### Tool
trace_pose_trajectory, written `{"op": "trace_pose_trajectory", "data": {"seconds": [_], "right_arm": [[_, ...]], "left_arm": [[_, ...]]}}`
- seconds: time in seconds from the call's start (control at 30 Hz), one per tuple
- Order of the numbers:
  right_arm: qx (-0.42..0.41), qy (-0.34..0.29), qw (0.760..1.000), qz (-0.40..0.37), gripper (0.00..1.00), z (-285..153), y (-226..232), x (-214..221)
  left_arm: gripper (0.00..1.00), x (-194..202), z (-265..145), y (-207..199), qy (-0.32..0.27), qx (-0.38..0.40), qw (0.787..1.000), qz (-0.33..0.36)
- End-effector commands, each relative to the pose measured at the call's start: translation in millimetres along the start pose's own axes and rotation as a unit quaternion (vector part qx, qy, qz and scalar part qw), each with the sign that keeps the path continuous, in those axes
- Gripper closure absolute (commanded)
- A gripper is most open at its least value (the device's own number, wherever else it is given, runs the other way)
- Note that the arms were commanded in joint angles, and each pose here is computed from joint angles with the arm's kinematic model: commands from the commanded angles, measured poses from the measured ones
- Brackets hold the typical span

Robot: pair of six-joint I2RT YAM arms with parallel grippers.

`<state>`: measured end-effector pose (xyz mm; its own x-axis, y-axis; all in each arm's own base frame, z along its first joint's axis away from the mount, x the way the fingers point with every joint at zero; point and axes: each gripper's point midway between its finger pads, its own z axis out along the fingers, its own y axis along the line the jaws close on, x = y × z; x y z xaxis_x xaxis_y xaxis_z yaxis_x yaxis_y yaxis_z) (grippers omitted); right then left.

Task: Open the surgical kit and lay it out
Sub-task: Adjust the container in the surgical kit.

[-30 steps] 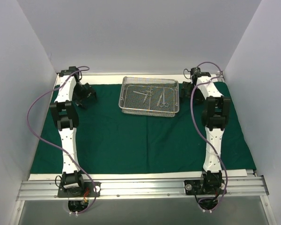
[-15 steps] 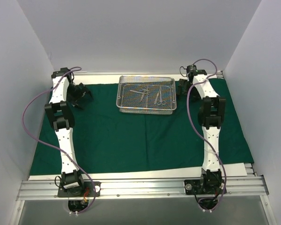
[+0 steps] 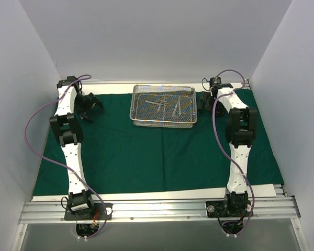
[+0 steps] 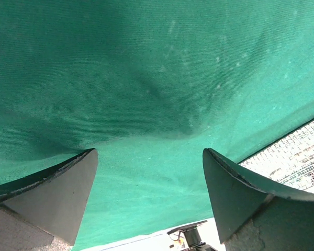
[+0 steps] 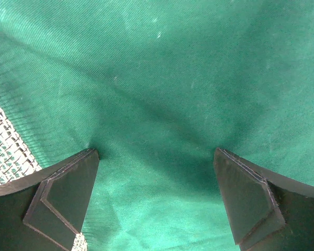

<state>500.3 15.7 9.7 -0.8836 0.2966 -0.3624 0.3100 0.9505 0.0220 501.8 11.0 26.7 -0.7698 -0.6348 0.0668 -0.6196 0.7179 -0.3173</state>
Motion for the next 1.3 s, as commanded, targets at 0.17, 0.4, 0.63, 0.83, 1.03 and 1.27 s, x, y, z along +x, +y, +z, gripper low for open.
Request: {"op": "trace_pose_trajectory", "data": {"seconds": [0.17, 0.4, 0.63, 0.83, 1.03, 1.27], "right_arm": [[0.027, 0.034, 0.999, 0.012, 0.0, -3, -27, 14], [0.016, -0.065, 0.997, 0.044, 0.0, -62, -32, -58], [0.038, -0.037, 0.997, 0.048, 0.0, -92, -41, -25], [0.02, 0.006, 0.999, 0.049, 0.0, -114, -38, 55], [0.036, 0.037, 0.997, 0.051, 0.01, -106, -52, 127], [0.08, 0.116, 0.988, 0.071, 0.03, -73, -69, 195]], "left_arm": [[0.06, -21, 12, -4, -0.057, -0.019, 0.997, 0.05], [0.06, -33, -39, -13, -0.134, -0.018, 0.991, 0.017], [0.06, -35, -70, -22, -0.163, -0.009, 0.986, 0.025], [0.06, -7, -70, -16, -0.143, -0.013, 0.989, 0.046], [0.06, 33, -59, -11, -0.114, -0.015, 0.99, 0.076], [0.06, 60, -60, -17, -0.092, -0.012, 0.99, 0.104]]}}
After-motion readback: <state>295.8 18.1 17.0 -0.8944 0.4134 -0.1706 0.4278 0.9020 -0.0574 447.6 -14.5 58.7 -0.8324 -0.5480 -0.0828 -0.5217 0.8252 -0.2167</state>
